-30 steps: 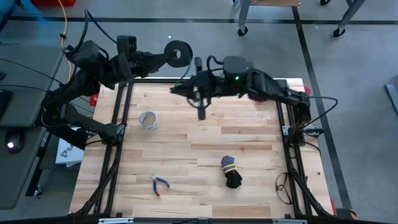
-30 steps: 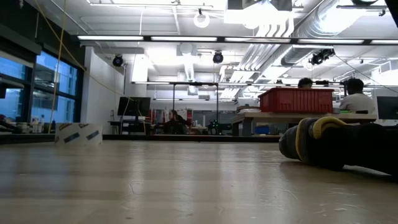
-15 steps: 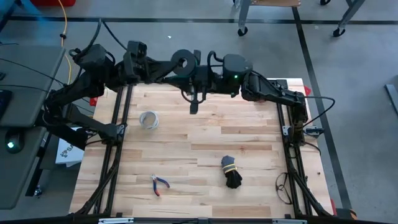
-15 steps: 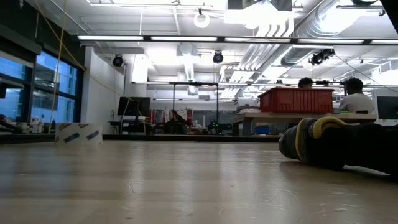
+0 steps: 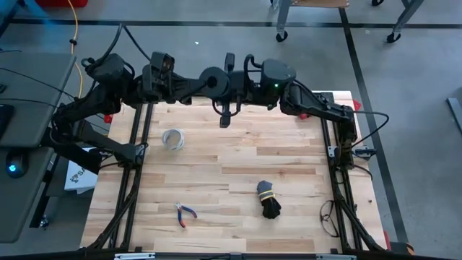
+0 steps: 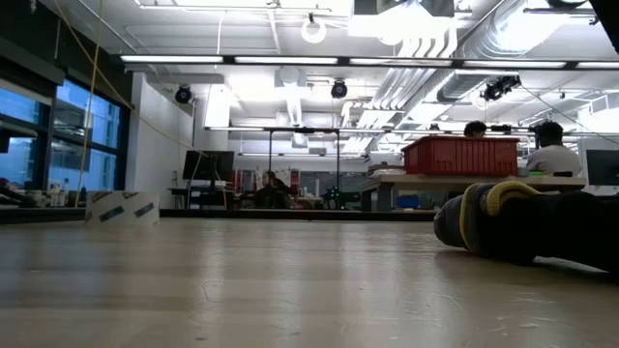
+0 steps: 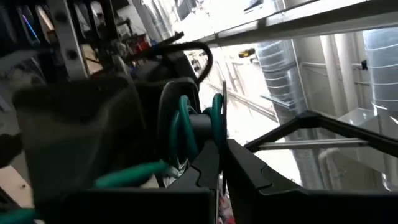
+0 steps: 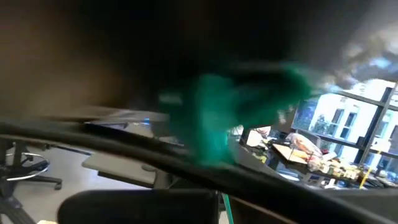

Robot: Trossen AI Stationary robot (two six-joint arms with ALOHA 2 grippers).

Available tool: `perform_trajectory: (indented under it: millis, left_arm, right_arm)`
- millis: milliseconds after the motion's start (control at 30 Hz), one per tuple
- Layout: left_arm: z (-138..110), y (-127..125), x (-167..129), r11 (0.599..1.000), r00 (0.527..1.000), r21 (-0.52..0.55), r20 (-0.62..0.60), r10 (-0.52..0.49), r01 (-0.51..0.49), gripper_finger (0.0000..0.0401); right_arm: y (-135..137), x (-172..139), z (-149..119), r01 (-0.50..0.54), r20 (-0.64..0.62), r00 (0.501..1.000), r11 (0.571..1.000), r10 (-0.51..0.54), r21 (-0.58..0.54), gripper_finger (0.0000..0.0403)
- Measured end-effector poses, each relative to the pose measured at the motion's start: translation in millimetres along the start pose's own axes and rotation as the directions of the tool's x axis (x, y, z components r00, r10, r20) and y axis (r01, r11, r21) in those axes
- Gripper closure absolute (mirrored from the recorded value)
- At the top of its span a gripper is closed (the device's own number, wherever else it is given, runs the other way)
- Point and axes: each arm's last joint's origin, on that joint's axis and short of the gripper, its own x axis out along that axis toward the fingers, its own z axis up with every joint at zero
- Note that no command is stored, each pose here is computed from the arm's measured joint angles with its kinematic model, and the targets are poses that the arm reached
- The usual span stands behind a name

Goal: Coil cords
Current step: Coil the green wire on the spool

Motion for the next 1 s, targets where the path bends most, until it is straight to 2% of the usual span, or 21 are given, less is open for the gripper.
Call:
perform_trajectory:
  millis: [200,400,667,833,1000]
  left_arm:
    - [-7,-2,0,1.0,0.999,-0.012,-0.051,-0.012,0.011,0.0394]
    - [-12,0,-4,0.999,0.994,-0.001,-0.101,0.039,-0.039,0.0394]
    - [-14,5,-22,0.979,0.971,0.118,-0.158,0.181,-0.164,0.0394]
    - [-17,13,-31,0.936,0.935,0.249,-0.19,0.298,-0.247,0.0394]
    - [-16,20,-30,0.922,0.919,0.274,-0.21,0.335,-0.274,0.0394]
  right_arm:
    - [-12,-1,0,0.028,0.028,0.999,1.0,-0.027,-0.011,0.0402]
    - [-23,-3,-2,0.023,0.034,0.999,0.998,-0.021,-0.056,0.0403]
    - [-34,-14,-2,0.026,-0.058,0.998,0.982,-0.038,-0.188,0.0403]
    - [-39,-22,-3,0.008,-0.121,0.992,0.982,-0.032,-0.188,0.0403]
    - [-41,-28,-2,-0.017,-0.159,0.987,0.976,-0.018,-0.218,0.0403]
